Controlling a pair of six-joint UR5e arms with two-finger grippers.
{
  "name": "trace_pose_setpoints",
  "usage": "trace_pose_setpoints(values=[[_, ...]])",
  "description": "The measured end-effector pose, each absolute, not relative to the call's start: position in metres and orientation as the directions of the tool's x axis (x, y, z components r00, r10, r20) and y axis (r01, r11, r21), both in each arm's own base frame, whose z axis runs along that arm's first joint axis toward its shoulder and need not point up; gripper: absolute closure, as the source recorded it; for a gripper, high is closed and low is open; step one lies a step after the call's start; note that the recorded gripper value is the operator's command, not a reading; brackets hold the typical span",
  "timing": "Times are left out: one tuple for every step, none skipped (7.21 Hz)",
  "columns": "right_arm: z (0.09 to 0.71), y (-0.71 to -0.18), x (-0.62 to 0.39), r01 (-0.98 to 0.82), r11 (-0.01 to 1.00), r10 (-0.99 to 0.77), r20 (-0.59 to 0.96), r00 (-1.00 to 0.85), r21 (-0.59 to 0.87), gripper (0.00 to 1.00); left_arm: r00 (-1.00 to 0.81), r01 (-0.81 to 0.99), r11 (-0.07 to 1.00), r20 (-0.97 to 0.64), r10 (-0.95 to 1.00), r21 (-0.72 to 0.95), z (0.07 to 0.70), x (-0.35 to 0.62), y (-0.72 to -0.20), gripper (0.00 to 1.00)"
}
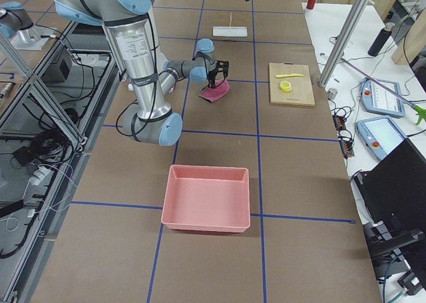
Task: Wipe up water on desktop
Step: 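Lower the cloth with the right gripper and wipe it across the table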
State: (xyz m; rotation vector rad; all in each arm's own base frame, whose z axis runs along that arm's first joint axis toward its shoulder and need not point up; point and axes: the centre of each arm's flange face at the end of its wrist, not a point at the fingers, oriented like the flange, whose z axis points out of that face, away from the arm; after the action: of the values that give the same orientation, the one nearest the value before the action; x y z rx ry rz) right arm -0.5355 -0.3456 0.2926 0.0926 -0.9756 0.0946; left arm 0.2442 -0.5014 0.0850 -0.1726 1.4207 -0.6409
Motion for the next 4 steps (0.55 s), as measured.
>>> trace_pose_setpoints(values=[[0.319, -0.349, -0.488, -0.101, 0.994, 0.026, 0.822, 0.569, 0.039, 1.0, 0.015, 0.309, 0.821, -0.861, -0.508, -0.479, 0.086, 0.244, -0.501, 0.02], [0.351, -0.349, -0.438, -0.07, 0.996, 0.0, 0.804, 0.594, 0.052, 1.0, 0.016, 0.31, 0.821, -0.861, -0.509, -0.48, 0.088, 0.243, -0.501, 0.02], [0.382, -0.347, -0.39, -0.051, 0.997, -0.018, 0.781, 0.624, 0.064, 1.0, 0.019, 0.311, 0.819, -0.858, -0.513, -0.482, 0.092, 0.243, -0.501, 0.02], [0.406, -0.347, -0.34, -0.052, 0.997, -0.015, 0.758, 0.652, 0.065, 1.0, 0.021, 0.313, 0.817, -0.856, -0.516, -0.485, 0.095, 0.243, -0.501, 0.02]])
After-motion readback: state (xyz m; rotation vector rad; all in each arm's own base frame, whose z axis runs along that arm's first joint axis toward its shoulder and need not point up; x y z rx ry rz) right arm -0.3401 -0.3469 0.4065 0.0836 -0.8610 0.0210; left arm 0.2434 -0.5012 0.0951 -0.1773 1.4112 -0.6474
